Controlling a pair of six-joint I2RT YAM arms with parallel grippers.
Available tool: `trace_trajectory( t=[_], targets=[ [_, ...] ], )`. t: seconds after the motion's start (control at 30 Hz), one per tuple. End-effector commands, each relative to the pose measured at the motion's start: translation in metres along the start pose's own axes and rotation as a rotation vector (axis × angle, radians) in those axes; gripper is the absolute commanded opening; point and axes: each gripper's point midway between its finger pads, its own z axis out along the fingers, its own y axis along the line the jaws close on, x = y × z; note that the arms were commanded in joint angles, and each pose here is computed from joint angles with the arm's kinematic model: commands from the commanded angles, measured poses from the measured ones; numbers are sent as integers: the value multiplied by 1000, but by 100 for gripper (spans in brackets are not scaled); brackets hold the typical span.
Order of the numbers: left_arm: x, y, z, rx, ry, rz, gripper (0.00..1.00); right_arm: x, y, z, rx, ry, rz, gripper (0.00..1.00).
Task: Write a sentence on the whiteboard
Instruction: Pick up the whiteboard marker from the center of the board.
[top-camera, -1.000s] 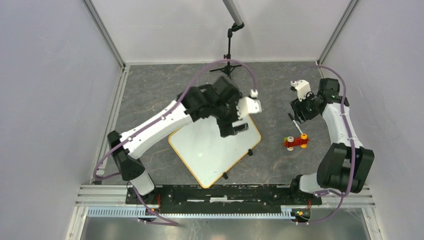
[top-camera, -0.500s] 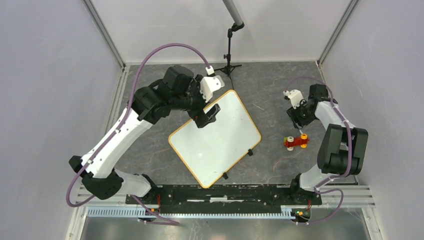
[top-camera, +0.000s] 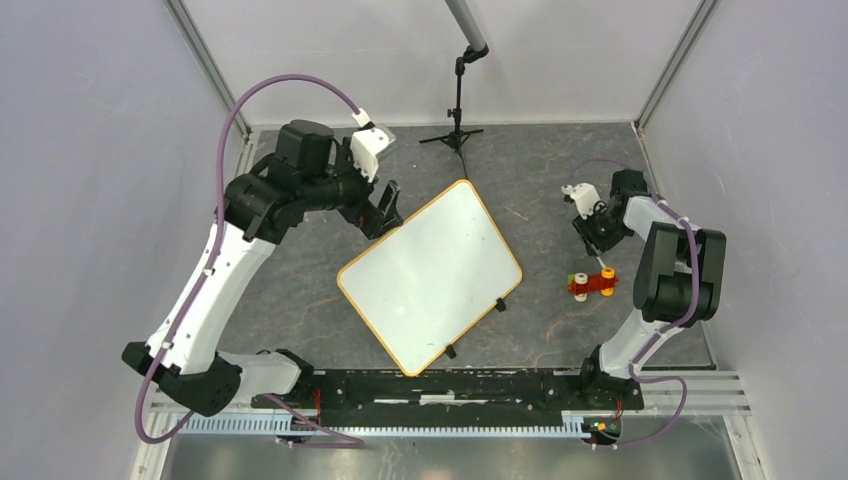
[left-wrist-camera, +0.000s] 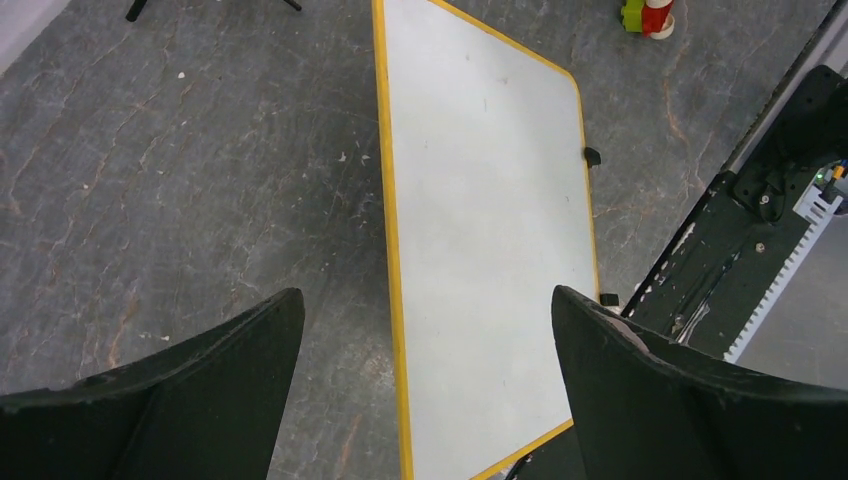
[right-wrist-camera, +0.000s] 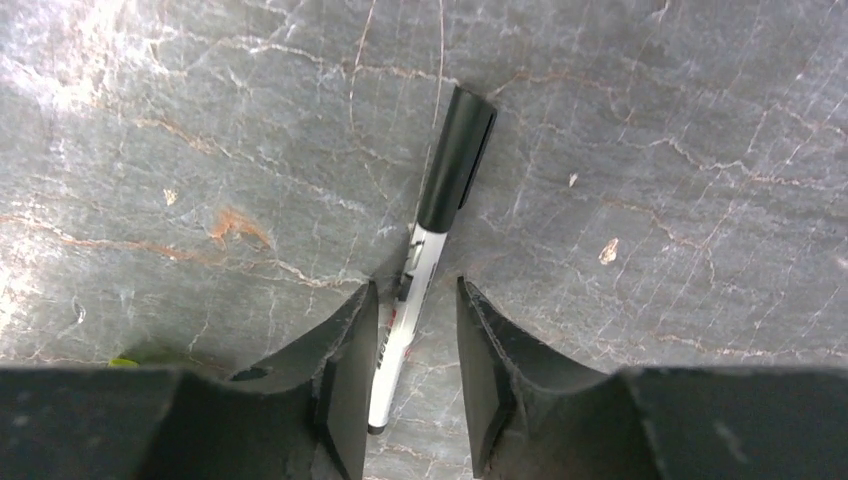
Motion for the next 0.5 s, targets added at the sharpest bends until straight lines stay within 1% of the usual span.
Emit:
trace_trajectory(
  t=[0.0,0.13,0.27,0.3,0.47],
  targets=[
    [-4,2,-15,-7,-53,-55,100,3,3,17,-70,18,-21,36],
    [14,19,-16,-73,-8,-76,100,2,1,16,-96,22,-12,20],
    [26,28,-27,-105,-5,-130,100,-6,-7,6,-76,1,-30,3],
    [30,29,-30,-104,-1,-146,100,-11,-9,2,-70,-13,-37,0],
    [49,40,-41,-136,32,-240,100,-39,-23,-36,4,-116,-76,0]
  ],
)
